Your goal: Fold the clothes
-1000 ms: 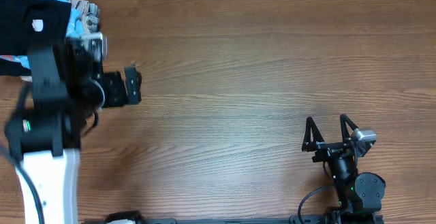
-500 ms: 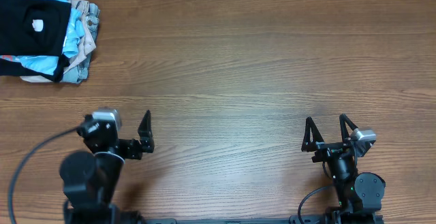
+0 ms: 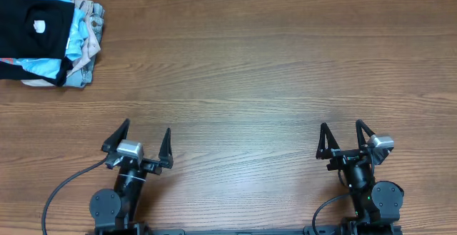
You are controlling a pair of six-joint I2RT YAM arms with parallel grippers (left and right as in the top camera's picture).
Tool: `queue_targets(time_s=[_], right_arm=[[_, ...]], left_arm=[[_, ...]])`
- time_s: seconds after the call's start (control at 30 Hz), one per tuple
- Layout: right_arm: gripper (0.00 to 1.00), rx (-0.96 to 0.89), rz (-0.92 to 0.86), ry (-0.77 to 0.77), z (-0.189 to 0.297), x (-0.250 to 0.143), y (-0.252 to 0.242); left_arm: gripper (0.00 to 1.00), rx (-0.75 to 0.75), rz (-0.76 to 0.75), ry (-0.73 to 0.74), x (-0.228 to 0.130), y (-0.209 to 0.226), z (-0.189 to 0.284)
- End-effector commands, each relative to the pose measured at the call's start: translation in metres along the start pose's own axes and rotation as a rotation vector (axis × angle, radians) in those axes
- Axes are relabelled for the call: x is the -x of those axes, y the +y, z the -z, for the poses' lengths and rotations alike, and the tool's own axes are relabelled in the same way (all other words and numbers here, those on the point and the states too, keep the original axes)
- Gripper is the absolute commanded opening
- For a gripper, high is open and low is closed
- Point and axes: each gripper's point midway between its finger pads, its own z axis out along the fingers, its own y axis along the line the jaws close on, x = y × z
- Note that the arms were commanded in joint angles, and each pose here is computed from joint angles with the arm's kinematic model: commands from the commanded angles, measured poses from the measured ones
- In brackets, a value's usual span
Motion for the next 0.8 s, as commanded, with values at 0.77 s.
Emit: queue_targets(time_s=[0.77], right_arm=[[1.00, 0.007, -0.004, -0.003, 0.000, -0.002, 0.001]], left_arm=[[1.00, 0.087, 0.018, 0.091, -0.027, 0.013, 0.006]])
